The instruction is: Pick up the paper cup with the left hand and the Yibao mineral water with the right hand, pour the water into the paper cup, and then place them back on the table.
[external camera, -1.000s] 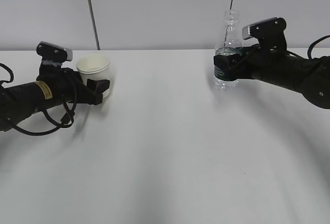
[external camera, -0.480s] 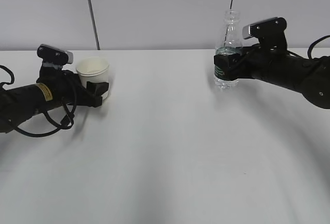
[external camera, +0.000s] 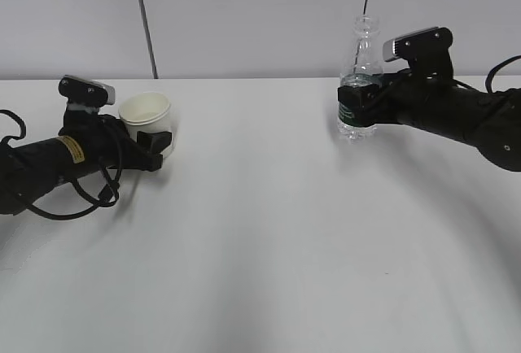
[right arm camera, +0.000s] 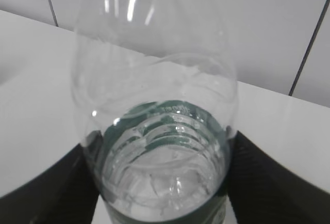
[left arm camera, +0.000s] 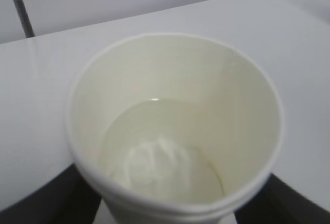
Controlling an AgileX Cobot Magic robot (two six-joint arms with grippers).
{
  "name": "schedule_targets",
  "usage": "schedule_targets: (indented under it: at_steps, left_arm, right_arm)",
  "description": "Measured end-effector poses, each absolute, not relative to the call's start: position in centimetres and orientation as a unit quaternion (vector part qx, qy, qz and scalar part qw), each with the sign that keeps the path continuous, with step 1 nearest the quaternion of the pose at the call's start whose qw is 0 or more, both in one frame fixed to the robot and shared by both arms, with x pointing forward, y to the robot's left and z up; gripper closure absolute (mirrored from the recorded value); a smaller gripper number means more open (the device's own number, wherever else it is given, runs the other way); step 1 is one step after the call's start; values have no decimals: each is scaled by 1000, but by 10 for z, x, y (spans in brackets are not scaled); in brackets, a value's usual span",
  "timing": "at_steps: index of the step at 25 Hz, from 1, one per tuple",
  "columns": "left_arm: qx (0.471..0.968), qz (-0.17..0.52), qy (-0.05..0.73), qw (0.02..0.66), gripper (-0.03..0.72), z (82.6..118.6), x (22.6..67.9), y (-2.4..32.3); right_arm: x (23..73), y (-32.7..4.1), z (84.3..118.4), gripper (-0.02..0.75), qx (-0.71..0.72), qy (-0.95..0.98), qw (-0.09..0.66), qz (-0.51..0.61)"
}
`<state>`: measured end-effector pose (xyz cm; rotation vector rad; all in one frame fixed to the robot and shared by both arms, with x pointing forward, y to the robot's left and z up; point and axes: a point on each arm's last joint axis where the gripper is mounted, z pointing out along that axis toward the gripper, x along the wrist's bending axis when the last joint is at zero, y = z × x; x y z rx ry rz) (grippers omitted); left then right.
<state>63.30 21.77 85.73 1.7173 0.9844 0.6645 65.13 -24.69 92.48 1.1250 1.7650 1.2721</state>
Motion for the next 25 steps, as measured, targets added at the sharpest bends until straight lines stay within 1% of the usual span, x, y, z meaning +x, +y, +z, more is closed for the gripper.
schedule_targets:
  at_steps: [5, 7, 9, 11, 14, 22, 25]
  left_arm:
    - [710, 275, 409, 503, 238, 857, 633, 218]
    - [710, 276, 408, 504, 226, 857, 633, 218]
    - [707, 277, 406, 509, 186, 858, 633, 217]
    - [703, 279, 406, 513, 123, 859, 634, 217]
    - [700, 280, 409, 513, 78, 859, 634, 218]
    - [698, 281, 410, 516, 66, 861, 634, 218]
    - [693, 286, 408, 521, 66, 868, 632, 218]
  right_arm:
    - [651, -247, 925, 230, 432, 678, 339, 489]
    - [651, -247, 925, 230, 432, 678, 339, 489]
    - [651, -247, 925, 230, 432, 678, 339, 489]
    - [651, -247, 925, 230, 431, 677, 340, 490]
    - [651, -246, 926, 230, 427, 674, 341, 496]
    - [652, -246, 927, 230, 425, 672, 342, 500]
    - [652, -246, 927, 230, 426, 672, 342, 500]
